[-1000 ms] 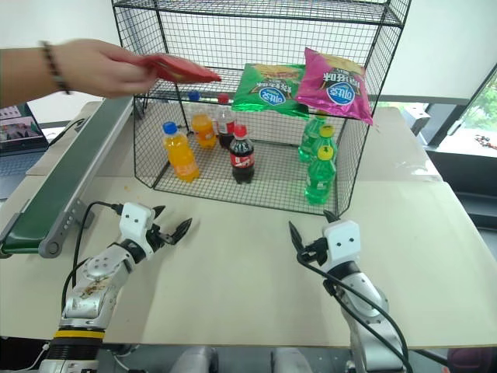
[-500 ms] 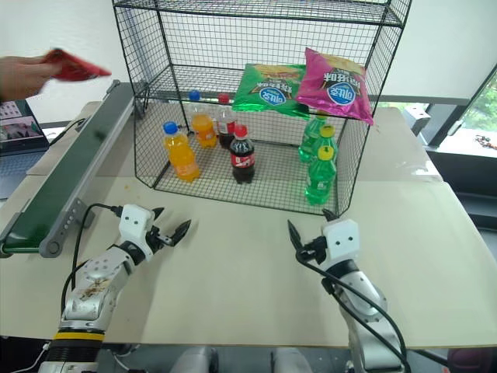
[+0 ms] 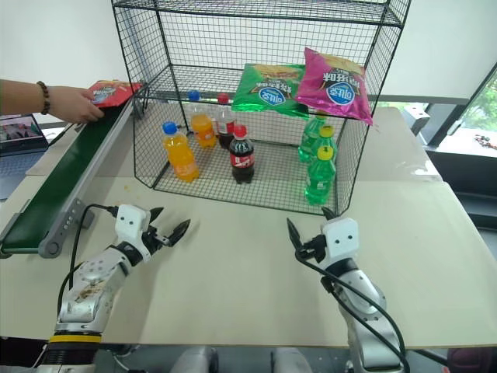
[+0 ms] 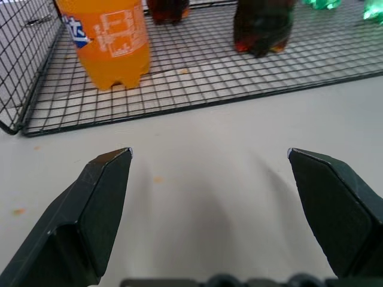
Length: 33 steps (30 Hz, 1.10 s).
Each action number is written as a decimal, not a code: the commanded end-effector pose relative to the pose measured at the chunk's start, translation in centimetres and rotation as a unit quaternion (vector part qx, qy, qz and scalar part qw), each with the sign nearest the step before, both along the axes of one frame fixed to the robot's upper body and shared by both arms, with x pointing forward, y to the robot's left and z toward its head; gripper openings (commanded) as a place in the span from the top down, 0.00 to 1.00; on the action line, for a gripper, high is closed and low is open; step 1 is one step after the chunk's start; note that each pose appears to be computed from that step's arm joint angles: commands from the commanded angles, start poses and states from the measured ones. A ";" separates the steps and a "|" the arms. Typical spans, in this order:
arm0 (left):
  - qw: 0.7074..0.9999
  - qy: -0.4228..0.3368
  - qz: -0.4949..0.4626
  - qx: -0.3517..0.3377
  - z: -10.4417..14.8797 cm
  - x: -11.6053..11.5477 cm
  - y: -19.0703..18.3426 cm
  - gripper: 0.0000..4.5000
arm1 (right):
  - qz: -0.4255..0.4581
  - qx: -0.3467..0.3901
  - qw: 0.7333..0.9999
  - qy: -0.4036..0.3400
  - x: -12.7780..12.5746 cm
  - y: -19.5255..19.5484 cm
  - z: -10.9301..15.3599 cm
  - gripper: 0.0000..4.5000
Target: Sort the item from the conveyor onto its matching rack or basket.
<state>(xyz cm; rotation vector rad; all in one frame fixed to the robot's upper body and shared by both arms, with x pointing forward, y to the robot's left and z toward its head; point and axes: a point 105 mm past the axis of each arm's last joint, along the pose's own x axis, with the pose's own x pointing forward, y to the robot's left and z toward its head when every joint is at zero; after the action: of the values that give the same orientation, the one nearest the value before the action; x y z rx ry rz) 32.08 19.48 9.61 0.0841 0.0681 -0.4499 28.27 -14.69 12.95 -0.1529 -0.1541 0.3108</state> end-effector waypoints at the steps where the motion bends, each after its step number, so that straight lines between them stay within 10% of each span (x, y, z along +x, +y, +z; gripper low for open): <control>1: 0.999 -0.026 -0.024 -0.009 2.5 -0.8 0.0 0.01 | 0.015 -0.002 1.000 -0.026 0.1 0.3 1.4 0.00; 9: 0.986 -0.018 0.038 -0.164 7.3 -3.9 4.7 0.01 | 0.157 -0.014 0.986 -0.058 0.4 2.7 5.1 0.00; 16: 0.908 -0.045 0.172 -0.380 10.4 -7.5 11.6 0.01 | 0.324 -0.009 0.942 -0.081 0.5 6.8 8.1 0.00; 23: 0.784 -0.073 0.300 -0.538 8.7 -12.3 17.9 0.01 | 0.463 -0.009 0.880 -0.110 -0.4 10.7 10.3 0.00; 33: 0.710 -0.058 0.325 -0.622 6.4 -15.5 21.4 0.01 | 0.606 -0.026 0.785 -0.125 -2.9 13.8 12.4 0.00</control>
<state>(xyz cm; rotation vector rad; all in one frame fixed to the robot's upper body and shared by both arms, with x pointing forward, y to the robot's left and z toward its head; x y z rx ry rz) 17.07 40.22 14.83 -1.2464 -0.2966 0.3118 25.82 -1.01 24.70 -0.1378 -0.4777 1.5662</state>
